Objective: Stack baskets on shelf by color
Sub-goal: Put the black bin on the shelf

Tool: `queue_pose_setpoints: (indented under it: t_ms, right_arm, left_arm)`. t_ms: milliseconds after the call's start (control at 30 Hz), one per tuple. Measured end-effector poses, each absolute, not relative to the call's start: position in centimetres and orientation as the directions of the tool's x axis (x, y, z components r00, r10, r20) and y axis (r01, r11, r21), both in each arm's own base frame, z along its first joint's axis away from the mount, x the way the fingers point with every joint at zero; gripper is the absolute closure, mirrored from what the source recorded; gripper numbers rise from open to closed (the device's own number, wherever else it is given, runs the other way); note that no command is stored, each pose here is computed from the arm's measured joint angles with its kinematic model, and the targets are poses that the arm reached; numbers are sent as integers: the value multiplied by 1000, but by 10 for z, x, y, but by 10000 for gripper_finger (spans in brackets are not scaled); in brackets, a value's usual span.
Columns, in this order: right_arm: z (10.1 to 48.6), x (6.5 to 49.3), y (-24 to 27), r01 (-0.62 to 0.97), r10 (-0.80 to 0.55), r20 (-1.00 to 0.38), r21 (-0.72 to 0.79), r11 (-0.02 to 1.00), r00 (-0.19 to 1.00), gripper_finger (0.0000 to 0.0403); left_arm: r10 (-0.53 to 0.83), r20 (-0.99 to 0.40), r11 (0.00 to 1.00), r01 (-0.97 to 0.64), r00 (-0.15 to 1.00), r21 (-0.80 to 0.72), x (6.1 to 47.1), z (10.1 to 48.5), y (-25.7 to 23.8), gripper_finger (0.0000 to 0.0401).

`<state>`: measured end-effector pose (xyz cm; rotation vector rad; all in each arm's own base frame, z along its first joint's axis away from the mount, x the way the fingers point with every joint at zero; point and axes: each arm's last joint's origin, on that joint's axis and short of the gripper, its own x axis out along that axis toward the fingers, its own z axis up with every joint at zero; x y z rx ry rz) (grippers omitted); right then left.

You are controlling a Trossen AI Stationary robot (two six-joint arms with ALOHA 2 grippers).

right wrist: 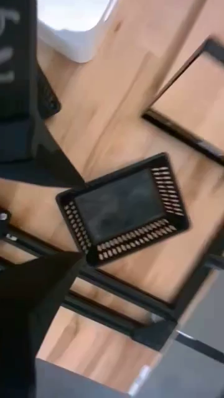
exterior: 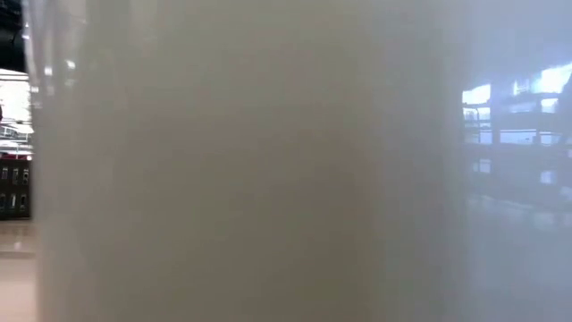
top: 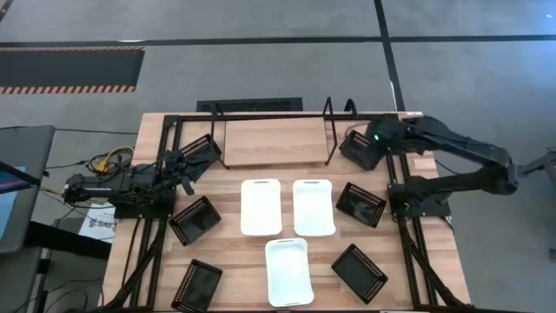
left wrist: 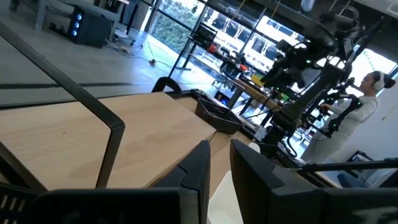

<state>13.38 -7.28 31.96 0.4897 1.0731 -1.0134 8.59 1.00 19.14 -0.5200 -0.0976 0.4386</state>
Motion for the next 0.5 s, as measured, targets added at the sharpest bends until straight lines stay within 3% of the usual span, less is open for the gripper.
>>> queue_pose_setpoints:
  t_ms: [233,500]
  right_arm:
    - [311,133,-123,883,-367,-917,-38,468,155,181]
    - [284,128,-163,887,-273,-960,-77,454,56,188]
  left_arm:
    - [422,-20,780,-374,906,-501,86,191,10,351]
    - [422,-21,776,-373,906,-509,86,191,10,351]
